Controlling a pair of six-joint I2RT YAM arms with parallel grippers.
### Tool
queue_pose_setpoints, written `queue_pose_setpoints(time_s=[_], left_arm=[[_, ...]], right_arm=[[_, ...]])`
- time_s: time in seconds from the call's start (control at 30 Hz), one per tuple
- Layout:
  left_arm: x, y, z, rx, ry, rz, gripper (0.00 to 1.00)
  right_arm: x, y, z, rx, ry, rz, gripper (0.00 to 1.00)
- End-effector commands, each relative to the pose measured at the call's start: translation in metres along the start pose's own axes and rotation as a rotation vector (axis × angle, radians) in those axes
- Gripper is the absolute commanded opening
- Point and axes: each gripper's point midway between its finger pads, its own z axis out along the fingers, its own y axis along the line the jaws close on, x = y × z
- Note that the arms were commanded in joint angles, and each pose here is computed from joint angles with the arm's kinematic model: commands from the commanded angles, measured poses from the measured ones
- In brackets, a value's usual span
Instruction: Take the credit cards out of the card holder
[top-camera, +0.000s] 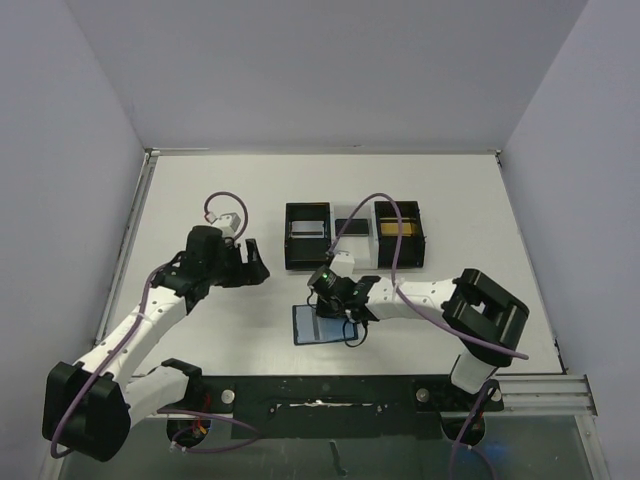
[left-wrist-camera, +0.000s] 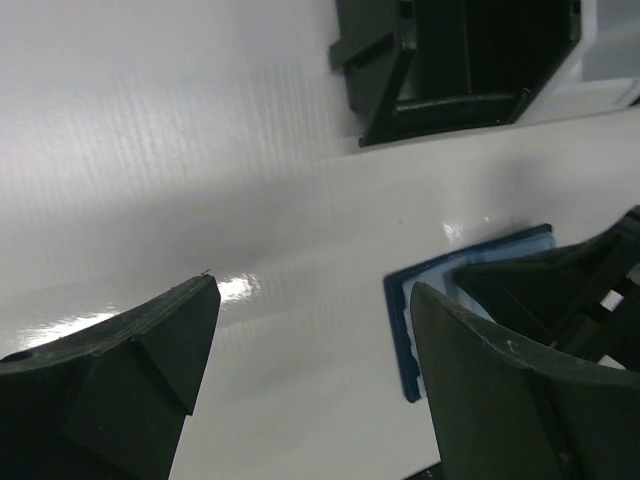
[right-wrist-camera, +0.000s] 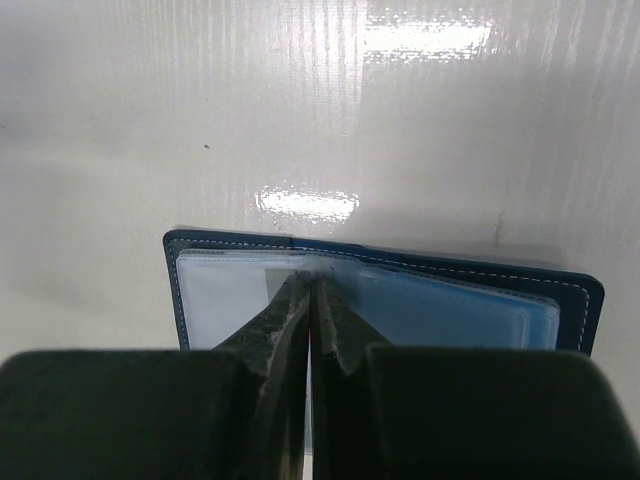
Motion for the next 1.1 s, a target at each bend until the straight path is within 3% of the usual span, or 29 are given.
queue_pose_setpoints(time_s=[0.0, 0.2, 0.53, 0.8, 1.07], left_arm=[[0.004, -0.053, -0.008, 0.292, 0.024, -0.111, 0.77], [0.051, -0.096, -0.013, 0.560, 0.149, -0.234, 0.72], [0.095, -0.106, 0.016, 0.498, 0.177, -0.323, 0.59], [0.105, -0.101, 0.029, 0.471, 0.205, -0.343, 0.58], [0.105, -0.105, 0.030, 0.496, 0.206, -0.358, 0.41]], right_arm=[[0.005, -0.005, 0.001, -0.112, 0.038, 0.080, 0.00], [0.017, -0.026, 0.011, -0.104, 0.048, 0.144, 0.00], [0.027, -0.043, 0.017, -0.067, 0.061, 0.190, 0.00], [0.028, -0.039, 0.019, -0.054, 0.080, 0.172, 0.00], [0.031, -0.043, 0.020, -0.041, 0.088, 0.183, 0.00]])
